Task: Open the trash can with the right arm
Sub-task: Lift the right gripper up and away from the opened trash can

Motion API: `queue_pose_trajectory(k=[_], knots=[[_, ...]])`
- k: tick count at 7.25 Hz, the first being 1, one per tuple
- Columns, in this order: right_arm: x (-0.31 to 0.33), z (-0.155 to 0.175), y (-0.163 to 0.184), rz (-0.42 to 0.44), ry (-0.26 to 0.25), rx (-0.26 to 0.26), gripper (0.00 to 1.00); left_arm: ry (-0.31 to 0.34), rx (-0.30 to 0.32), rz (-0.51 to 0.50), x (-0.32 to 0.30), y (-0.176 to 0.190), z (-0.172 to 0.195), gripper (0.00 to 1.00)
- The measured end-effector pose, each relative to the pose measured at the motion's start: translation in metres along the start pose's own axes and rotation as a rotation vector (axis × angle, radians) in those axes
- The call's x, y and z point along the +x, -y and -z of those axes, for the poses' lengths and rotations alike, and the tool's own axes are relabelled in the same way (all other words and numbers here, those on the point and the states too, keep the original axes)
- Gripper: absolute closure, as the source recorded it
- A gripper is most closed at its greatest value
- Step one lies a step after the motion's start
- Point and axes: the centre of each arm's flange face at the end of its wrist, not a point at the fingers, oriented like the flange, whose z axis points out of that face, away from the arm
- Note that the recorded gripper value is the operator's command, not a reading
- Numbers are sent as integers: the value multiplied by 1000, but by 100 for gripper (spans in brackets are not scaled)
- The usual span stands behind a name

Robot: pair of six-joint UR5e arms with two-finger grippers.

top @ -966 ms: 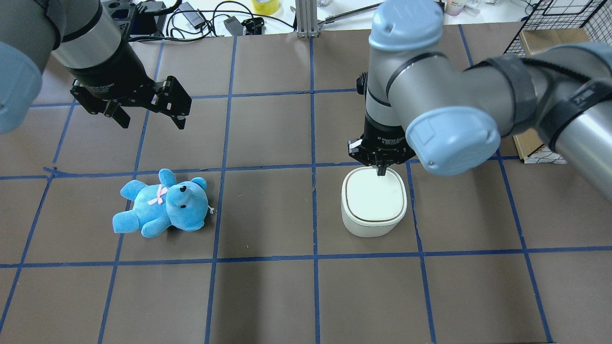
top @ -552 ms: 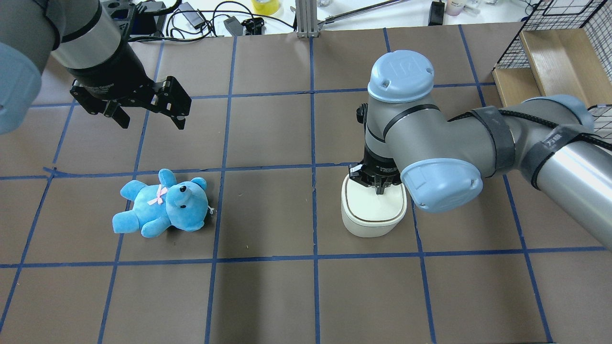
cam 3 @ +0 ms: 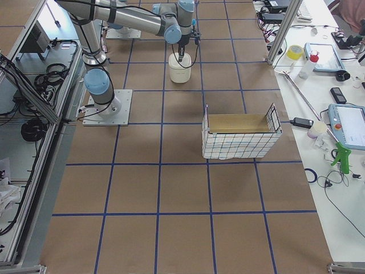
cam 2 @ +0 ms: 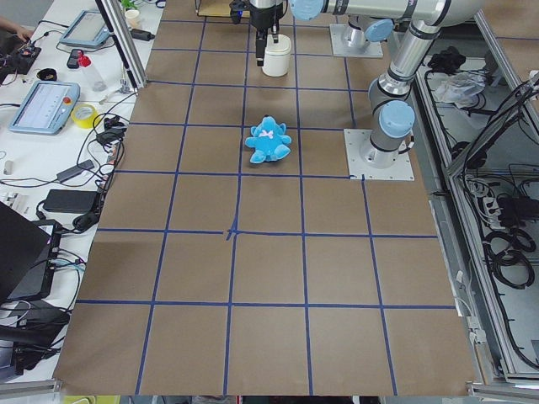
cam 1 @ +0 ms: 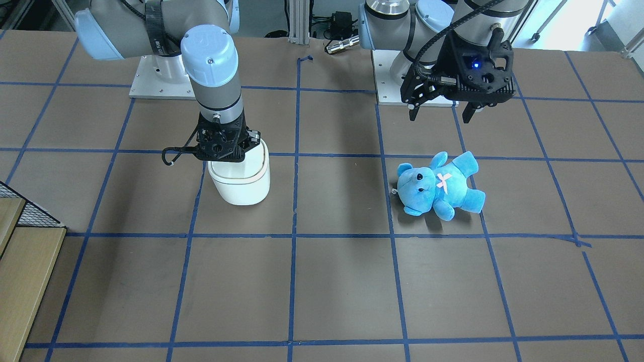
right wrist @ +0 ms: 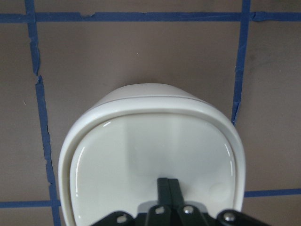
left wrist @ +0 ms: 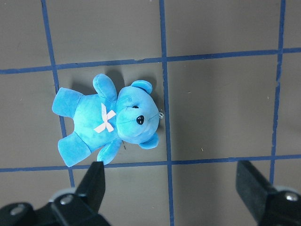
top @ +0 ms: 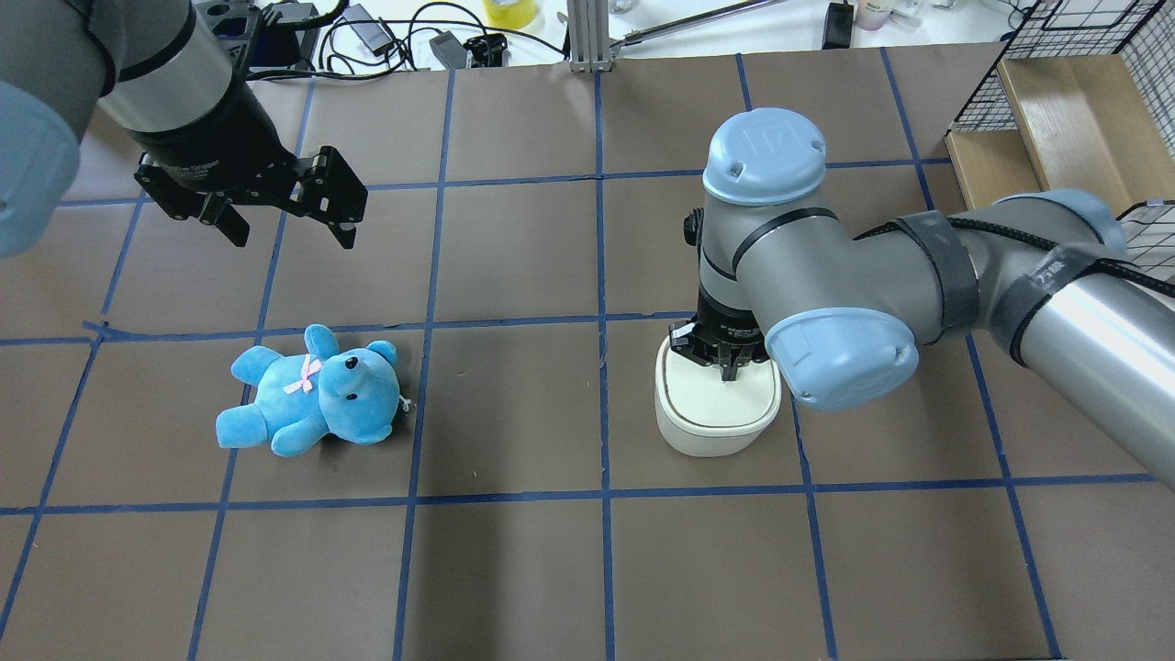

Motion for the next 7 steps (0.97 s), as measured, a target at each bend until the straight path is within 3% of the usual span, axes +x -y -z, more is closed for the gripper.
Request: queue_pose_trajectory(k=[2,5,7], knots=[[1,36,8,-2,18,46,0,0,0,0,0,0,0,0],[6,153,21,-5,34,78,0,0,0,0,0,0,0,0],[28,200,31,-31,44,114,0,0,0,0,0,0,0,0]])
